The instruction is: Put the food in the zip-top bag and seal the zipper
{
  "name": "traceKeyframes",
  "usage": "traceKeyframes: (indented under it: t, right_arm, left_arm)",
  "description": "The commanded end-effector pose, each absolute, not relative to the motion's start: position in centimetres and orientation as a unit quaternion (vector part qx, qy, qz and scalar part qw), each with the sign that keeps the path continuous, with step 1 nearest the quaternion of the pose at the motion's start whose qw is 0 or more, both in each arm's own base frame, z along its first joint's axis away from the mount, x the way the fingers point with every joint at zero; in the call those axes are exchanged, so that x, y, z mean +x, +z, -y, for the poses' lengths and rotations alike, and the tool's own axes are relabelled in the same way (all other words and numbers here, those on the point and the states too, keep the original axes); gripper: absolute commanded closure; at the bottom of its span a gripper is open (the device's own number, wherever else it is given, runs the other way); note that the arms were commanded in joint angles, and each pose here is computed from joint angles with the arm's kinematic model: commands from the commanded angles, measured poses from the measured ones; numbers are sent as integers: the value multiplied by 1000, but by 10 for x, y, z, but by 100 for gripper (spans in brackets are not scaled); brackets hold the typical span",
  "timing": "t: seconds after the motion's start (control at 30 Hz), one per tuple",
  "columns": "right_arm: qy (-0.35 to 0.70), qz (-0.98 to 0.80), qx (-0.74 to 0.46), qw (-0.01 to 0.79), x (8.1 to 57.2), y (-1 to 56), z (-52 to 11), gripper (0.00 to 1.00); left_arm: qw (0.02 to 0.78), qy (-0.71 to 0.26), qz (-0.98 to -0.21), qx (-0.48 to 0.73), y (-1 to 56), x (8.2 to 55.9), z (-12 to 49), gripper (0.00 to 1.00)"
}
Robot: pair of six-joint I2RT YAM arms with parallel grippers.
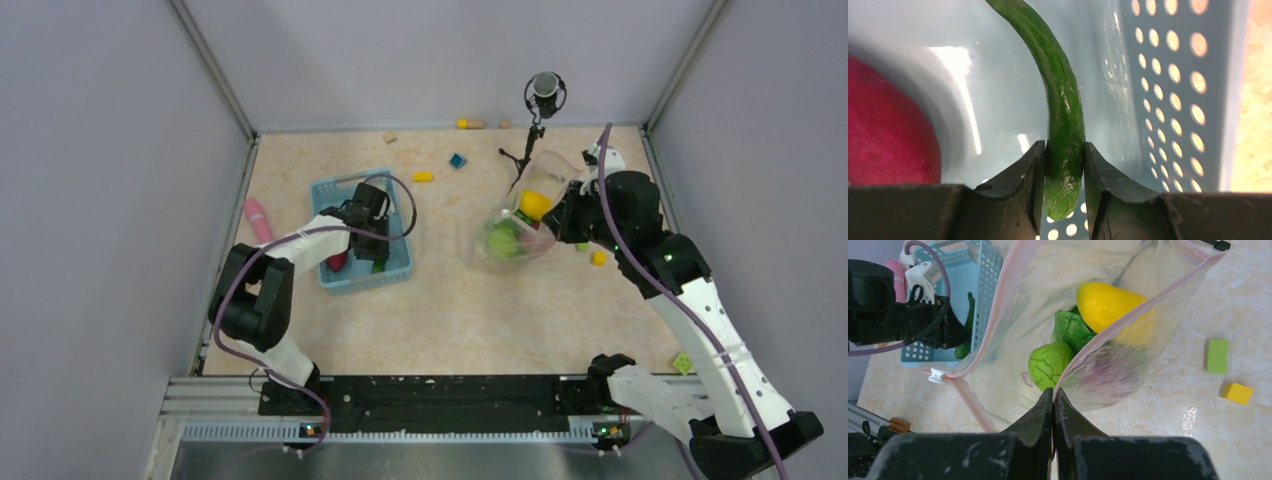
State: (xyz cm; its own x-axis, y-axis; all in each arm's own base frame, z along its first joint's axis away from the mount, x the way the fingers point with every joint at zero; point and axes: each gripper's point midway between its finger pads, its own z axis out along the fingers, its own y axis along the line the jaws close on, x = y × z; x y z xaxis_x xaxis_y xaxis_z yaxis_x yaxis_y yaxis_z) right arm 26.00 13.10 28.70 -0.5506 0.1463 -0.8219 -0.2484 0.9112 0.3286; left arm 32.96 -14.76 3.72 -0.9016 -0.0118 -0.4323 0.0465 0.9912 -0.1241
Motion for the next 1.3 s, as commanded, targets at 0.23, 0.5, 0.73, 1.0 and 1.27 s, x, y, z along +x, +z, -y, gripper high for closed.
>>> traceKeyframes:
  t: [0.23, 0.5, 0.73, 1.0, 1.27]
  right_arm:
    - [211, -845, -34, 490, 262, 293, -130, 100]
    - [228, -844, -44, 483, 261, 293, -137, 100]
    - [248, -841, -58, 477, 258, 293, -145, 100]
    - [282, -834, -85, 466, 251, 296, -159, 100]
    - [296, -823, -96, 475, 247, 309, -162, 100]
  left_arm:
    - [422, -132, -897, -15, 162, 338, 144, 100]
    - [532, -350, -753, 167, 277, 301, 213, 100]
    - [543, -519, -551, 363, 358, 227, 273, 100]
    - [557, -530, -477, 425, 404, 210, 330, 100]
    - [581, -572, -452, 363, 457, 245, 358, 100]
